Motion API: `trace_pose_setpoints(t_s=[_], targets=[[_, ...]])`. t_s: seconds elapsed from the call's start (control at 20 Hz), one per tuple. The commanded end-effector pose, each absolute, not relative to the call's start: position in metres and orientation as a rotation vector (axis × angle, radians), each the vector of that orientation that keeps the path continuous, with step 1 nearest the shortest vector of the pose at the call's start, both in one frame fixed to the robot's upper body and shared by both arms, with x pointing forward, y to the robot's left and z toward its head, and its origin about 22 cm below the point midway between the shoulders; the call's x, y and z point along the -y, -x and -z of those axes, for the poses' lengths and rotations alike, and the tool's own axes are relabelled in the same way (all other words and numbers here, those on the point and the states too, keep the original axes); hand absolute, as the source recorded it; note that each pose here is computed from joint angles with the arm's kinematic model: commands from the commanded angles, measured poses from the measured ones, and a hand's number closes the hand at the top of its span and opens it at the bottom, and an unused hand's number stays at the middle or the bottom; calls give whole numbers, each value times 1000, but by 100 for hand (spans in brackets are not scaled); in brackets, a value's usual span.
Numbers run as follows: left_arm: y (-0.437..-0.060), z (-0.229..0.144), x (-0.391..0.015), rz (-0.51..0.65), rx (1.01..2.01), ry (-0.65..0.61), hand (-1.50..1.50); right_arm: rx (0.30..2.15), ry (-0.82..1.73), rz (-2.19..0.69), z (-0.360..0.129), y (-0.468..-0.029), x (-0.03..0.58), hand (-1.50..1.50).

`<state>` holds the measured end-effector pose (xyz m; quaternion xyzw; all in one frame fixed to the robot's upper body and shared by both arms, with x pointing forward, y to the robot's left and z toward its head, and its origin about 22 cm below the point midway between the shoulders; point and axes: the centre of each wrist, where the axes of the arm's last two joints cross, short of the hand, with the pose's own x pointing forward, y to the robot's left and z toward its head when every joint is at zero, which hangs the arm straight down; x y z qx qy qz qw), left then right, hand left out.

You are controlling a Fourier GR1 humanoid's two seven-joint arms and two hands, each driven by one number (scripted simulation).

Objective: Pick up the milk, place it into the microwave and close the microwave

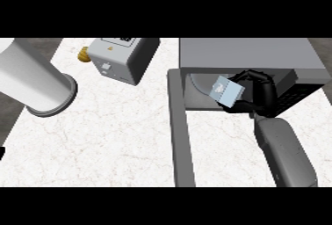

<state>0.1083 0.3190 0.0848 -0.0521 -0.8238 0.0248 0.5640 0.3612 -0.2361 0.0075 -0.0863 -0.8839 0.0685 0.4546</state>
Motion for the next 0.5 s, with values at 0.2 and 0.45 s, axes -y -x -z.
trace_pose_setpoints(t_s=[0.2, 0.45], targets=[[-120, -91, -314, -12, 1958, 156, -150, 2061, 359, -258, -37, -400, 220, 150], [-127, -90, -311, -4, 1962, 177, -150, 2069, 413, -141, -31, -395, 230, 150]])
